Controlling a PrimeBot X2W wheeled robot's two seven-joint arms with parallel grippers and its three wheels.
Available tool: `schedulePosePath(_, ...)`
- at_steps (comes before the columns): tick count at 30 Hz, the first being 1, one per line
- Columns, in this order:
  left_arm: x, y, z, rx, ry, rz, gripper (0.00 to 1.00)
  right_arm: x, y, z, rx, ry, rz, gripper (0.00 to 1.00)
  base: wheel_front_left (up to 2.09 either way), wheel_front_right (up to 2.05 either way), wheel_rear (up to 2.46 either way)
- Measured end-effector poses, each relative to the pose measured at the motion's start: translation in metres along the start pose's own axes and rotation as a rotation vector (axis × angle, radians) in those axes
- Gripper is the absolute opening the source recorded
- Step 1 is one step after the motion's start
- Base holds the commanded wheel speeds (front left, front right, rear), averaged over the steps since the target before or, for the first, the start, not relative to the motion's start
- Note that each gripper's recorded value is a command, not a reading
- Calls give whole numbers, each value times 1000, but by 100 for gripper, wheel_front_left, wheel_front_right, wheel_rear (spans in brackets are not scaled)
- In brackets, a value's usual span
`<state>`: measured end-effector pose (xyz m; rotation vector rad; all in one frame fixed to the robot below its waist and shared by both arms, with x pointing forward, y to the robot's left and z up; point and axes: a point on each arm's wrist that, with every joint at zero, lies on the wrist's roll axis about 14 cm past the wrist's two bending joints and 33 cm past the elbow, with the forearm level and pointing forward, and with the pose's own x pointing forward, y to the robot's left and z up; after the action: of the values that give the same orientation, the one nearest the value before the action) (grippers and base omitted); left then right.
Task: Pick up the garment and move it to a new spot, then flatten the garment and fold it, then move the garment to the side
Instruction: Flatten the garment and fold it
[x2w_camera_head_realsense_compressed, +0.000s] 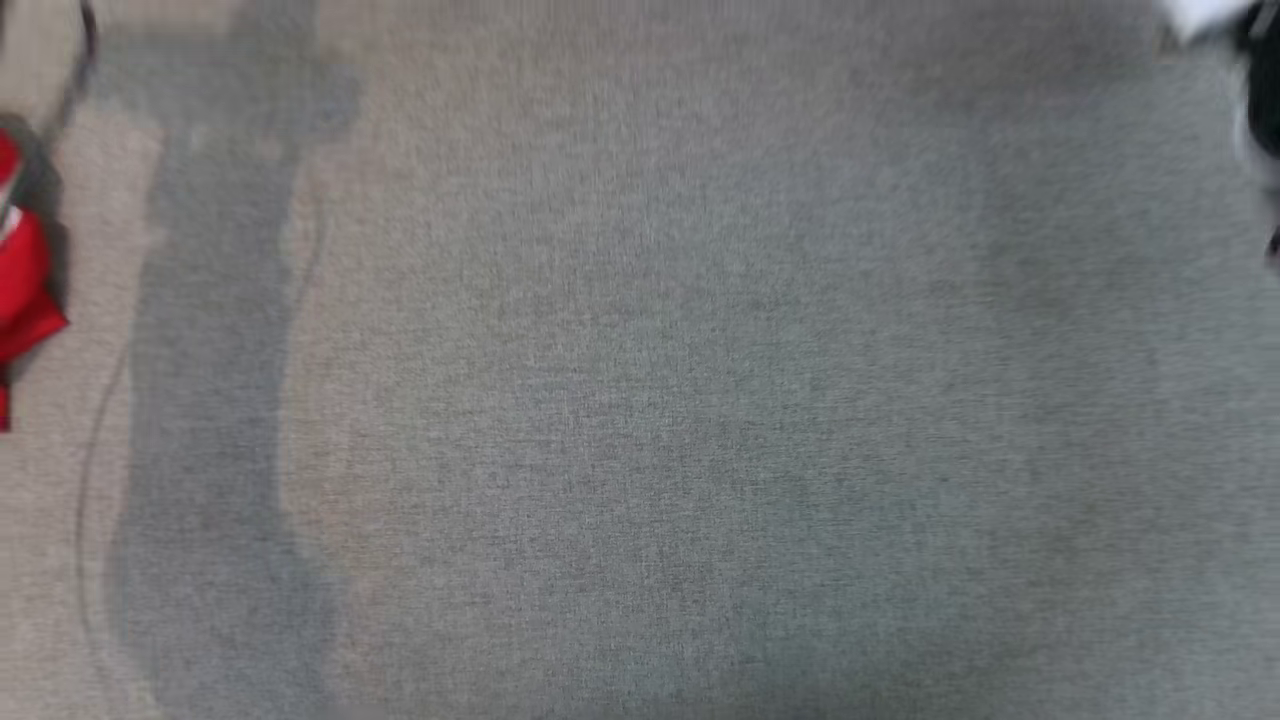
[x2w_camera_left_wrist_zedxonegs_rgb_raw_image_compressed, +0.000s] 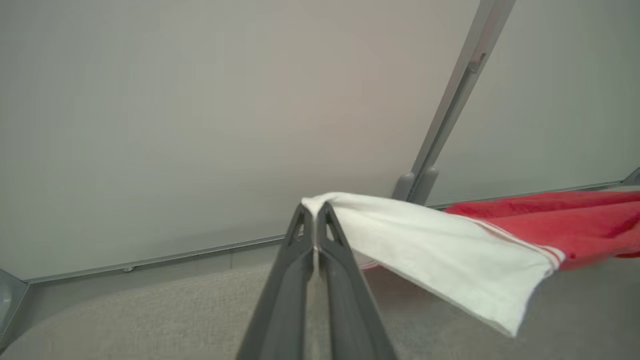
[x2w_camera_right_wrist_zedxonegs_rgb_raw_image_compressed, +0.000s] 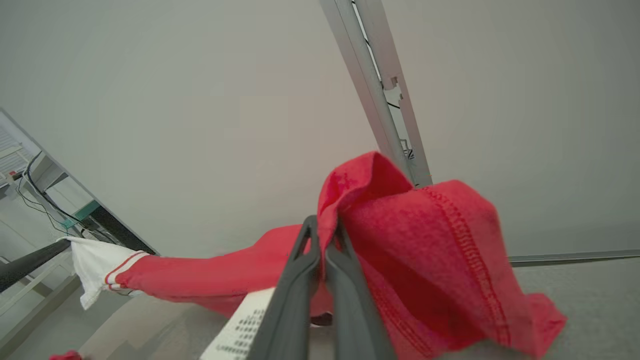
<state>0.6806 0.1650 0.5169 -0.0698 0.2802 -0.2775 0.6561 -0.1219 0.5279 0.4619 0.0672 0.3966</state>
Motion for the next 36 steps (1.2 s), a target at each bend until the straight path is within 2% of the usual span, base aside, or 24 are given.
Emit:
schedulePosePath(3,-31,-2,-39,-38,112,-29,0,-32,1,-25,28,89,-17,0,0,0,0)
schedulePosePath(8,-98,-29,-96,-80,323,-127,0,-94,11,-55,56,241,-30,0,0,0,0)
schedulePosePath(17,-224,-62,-140,-89,574,-243,0,-192,38,-66,30,373,-5,0,0,0,0)
schedulePosePath(22,-297,-92,-158,-79,729,-329,0,-236,45,-63,49,388,-4,0,0,0,0)
schedulePosePath(27,-361,-119,-173,-117,872,-399,0,-274,48,-75,69,439,-7,0,0,0,0)
schedulePosePath(31,-396,-132,-180,-154,952,-428,0,-300,51,-90,110,501,-9,0,0,0,0)
schedulePosePath(36,-411,-144,-181,-187,975,-459,0,-325,48,-99,140,536,-30,0,0,0,0)
